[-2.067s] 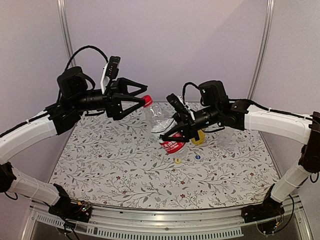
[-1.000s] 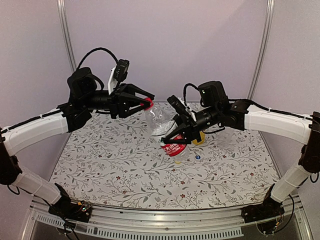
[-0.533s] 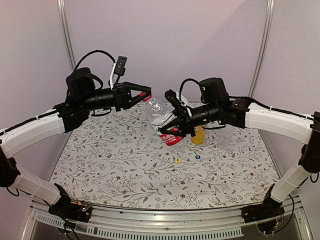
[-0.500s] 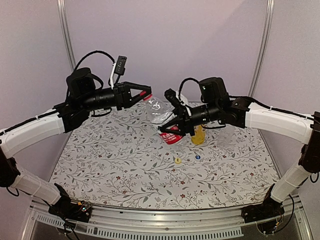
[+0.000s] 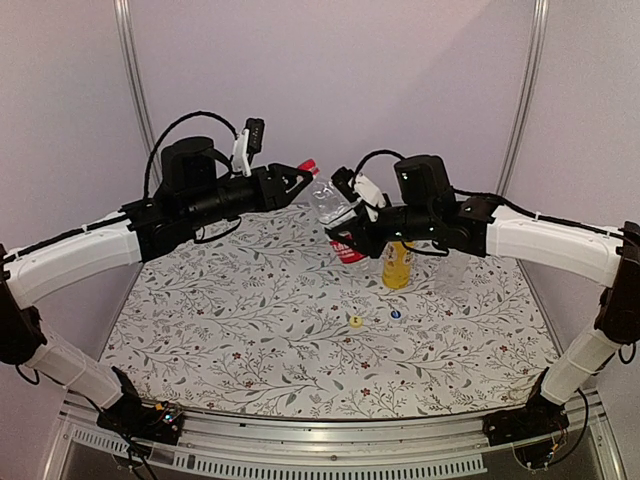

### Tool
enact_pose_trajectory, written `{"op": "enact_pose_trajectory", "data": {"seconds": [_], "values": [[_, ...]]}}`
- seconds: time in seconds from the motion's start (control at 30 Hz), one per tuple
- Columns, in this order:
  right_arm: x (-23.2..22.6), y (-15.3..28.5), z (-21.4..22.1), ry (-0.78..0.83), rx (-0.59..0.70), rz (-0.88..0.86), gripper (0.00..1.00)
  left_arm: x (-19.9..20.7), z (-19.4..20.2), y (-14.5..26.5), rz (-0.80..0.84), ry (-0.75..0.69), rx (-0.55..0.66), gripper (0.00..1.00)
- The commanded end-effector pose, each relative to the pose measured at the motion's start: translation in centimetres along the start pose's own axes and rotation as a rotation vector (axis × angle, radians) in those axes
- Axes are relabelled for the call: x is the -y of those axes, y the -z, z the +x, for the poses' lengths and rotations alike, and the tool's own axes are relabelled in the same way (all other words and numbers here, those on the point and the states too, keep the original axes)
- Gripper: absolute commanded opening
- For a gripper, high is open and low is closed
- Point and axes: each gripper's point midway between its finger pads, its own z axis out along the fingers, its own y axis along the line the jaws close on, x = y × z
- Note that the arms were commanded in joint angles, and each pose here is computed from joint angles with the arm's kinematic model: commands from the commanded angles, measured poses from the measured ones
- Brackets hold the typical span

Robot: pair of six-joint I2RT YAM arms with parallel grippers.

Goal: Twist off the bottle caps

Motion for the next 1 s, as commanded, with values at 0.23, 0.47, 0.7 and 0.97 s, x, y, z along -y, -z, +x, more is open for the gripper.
{"op": "enact_pose_trajectory", "data": {"seconds": [0.23, 0.47, 0.7, 0.97], "values": [[-1.7, 0.2, 0.2, 0.006, 0.041, -0.100, 0.33, 1.3, -2.4, 2.8, 0.058, -0.110, 0.051, 0.92], [-6.5, 2.6, -0.2, 0.048, 0.101, -0.365, 0.33, 4.5, -1.7, 5.8, 0.305, -0.294, 0.016, 1.00], [-10.1, 5.0, -1.3, 0.066, 0.151, -0.606, 0.34, 8.4, -0.1, 7.8, 0.593, -0.438, -0.010, 0.98], [-11.0, 5.7, -1.9, 0.066, 0.161, -0.673, 0.34, 9.8, 0.5, 7.6, 0.728, -0.430, -0.049, 0.84]]}}
